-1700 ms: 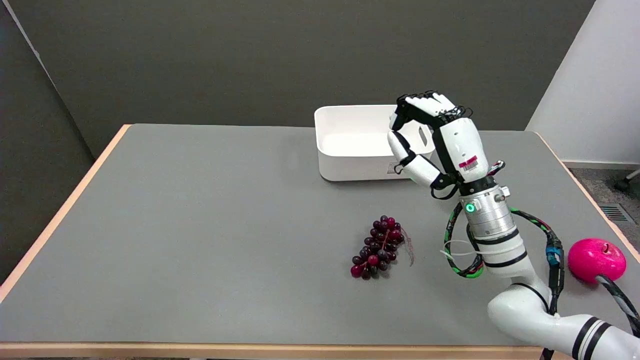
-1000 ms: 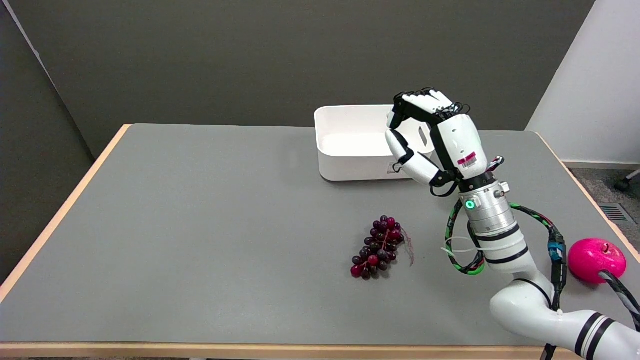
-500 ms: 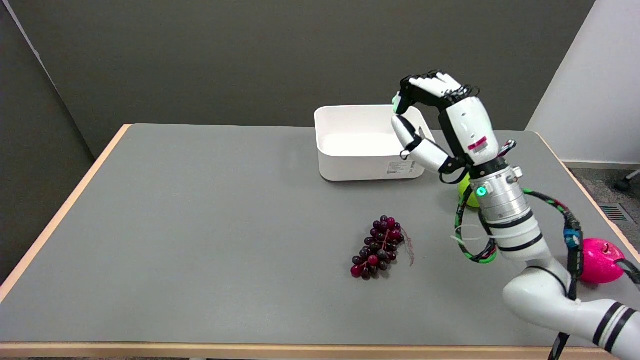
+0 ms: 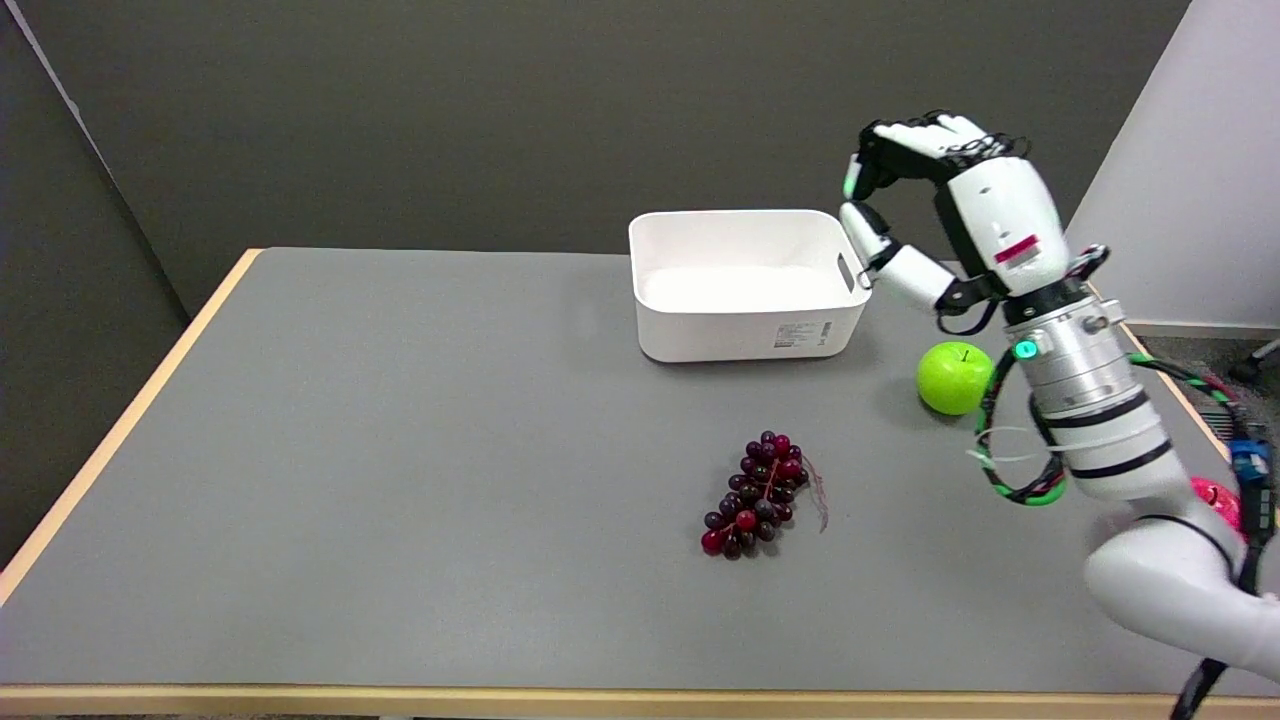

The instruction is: Pick up the red apple.

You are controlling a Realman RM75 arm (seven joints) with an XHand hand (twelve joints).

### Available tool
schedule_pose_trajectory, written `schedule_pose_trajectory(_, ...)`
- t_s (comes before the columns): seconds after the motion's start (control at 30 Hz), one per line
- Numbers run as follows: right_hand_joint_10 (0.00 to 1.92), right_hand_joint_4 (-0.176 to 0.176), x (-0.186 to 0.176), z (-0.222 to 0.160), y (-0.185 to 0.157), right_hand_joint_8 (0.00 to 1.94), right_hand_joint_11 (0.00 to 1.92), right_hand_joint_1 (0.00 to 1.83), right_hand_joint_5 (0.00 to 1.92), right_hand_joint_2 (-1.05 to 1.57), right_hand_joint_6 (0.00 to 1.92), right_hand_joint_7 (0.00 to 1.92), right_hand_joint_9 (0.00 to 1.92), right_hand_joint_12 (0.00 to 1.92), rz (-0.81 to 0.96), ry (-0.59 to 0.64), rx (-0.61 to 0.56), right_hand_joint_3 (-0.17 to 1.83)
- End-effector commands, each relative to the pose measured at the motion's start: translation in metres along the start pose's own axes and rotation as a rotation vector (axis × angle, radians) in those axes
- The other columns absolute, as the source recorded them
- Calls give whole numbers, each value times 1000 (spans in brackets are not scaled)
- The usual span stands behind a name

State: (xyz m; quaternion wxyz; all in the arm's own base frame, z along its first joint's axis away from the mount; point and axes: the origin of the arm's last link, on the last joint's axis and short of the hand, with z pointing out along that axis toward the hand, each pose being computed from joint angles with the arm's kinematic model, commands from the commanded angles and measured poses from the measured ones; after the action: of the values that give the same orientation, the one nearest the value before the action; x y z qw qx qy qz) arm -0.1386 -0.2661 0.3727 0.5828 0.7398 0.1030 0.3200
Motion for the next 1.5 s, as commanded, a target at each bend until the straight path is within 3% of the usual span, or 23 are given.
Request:
schedule_pose_trajectory(0.03, 1196, 120, 64, -16, 49, 929, 413, 850, 625, 1152, 1575, 731, 618, 1563, -133, -54, -183, 352)
schedule_pose_trajectory(0.13, 1196, 136, 81, -25, 64, 911, 417, 842, 625, 1152, 1572, 722, 618, 1570, -165, -49, -242, 349)
schedule_pose_trajectory(0.2, 1207, 68, 91, -30, 73, 929, 415, 600, 574, 905, 1277, 709, 607, 1566, -183, -44, -282, 766)
schedule_pose_trajectory(0.23, 1209, 55, 95, -35, 78, 933, 414, 544, 561, 848, 1211, 706, 605, 1565, -189, -45, -312, 856)
schedule_pose_trajectory(0.57, 1152, 105, 144, -71, 105, 813, 383, 479, 490, 753, 1068, 651, 556, 1537, -278, -12, -495, 872)
schedule_pose_trajectory(0.6, 1141, 107, 153, -61, 57, 790, 368, 487, 485, 738, 1048, 643, 549, 1531, -47, 66, -453, 884)
schedule_pose_trajectory(0.63, 1132, 109, 146, -77, 108, 770, 355, 495, 481, 724, 1031, 636, 543, 1526, -280, -15, -521, 896)
schedule_pose_trajectory(0.67, 1128, 111, 147, -82, 116, 766, 352, 488, 477, 726, 1028, 632, 539, 1517, -304, -28, -543, 888)
schedule_pose_trajectory(1.23, 1054, 119, 132, -103, 129, 648, 287, 383, 406, 654, 837, 572, 472, 1443, -161, -180, -672, 871)
schedule_pose_trajectory(1.5, 969, 122, 130, -124, 127, 548, 235, 370, 367, 648, 734, 517, 413, 1369, -241, -254, -694, 870)
